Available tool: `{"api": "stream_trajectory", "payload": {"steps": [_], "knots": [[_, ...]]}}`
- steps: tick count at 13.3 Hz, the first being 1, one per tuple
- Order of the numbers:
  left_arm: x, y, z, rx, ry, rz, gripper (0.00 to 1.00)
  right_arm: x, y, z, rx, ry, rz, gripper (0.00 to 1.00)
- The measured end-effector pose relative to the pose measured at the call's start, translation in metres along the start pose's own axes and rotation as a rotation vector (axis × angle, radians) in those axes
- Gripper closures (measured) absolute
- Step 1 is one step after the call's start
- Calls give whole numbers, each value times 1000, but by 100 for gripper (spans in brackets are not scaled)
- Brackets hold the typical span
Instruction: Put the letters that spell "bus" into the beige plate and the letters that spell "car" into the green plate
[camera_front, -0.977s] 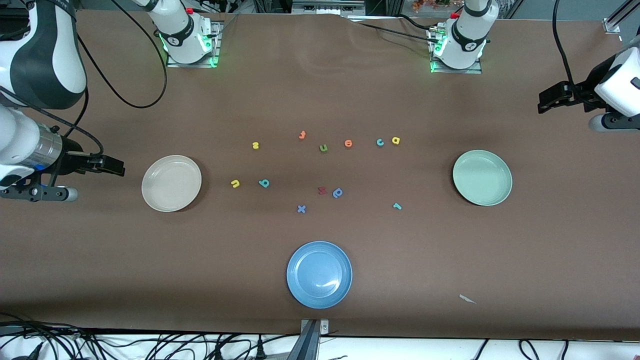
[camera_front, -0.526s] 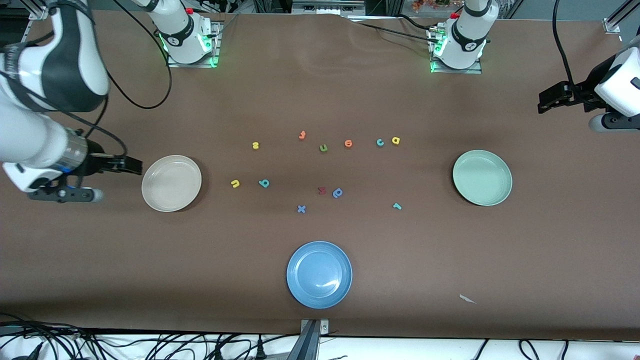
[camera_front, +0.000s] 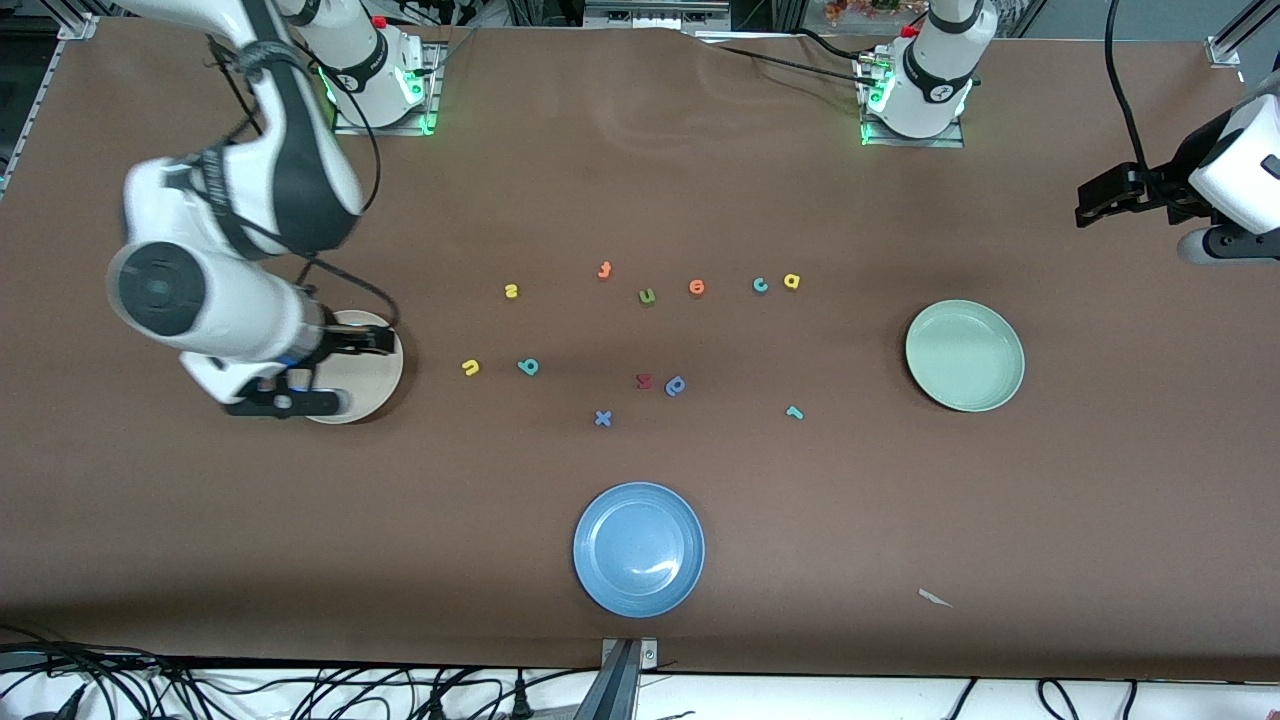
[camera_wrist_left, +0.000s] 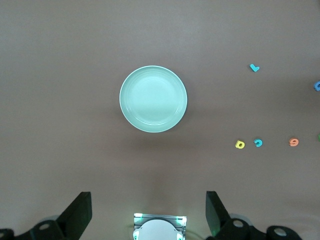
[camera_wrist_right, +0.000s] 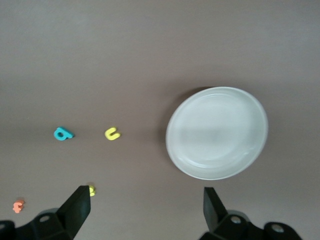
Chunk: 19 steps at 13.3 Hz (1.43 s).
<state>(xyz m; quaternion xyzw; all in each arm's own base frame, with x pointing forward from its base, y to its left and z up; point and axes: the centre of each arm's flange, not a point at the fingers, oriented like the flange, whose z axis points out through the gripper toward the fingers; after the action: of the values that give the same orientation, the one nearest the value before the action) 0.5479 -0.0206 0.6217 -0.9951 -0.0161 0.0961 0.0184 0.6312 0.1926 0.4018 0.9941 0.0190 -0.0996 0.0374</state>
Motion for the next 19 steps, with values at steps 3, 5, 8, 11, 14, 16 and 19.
{"api": "stream_trajectory", "payload": {"steps": [3, 5, 8, 11, 14, 16, 19], "knots": [[0, 0, 0, 0, 0, 0, 0, -10, -36, 30, -22, -49, -38, 0], [0, 0, 0, 0, 0, 0, 0, -16, -47, 45, -17, -78, -36, 0], [0, 0, 0, 0, 0, 0, 0, -24, -66, 63, 1, -79, -22, 0], [0, 0, 0, 0, 0, 0, 0, -41, -98, 102, 20, -56, 1, 0], [0, 0, 0, 0, 0, -1, 0, -60, -116, 139, 24, -61, -15, 0], [0, -1, 0, 0, 0, -2, 0, -73, -125, 168, 35, -34, -21, 1], [0, 0, 0, -7, 1, -1, 0, -99, -131, 214, 46, -11, -41, 1]]}}
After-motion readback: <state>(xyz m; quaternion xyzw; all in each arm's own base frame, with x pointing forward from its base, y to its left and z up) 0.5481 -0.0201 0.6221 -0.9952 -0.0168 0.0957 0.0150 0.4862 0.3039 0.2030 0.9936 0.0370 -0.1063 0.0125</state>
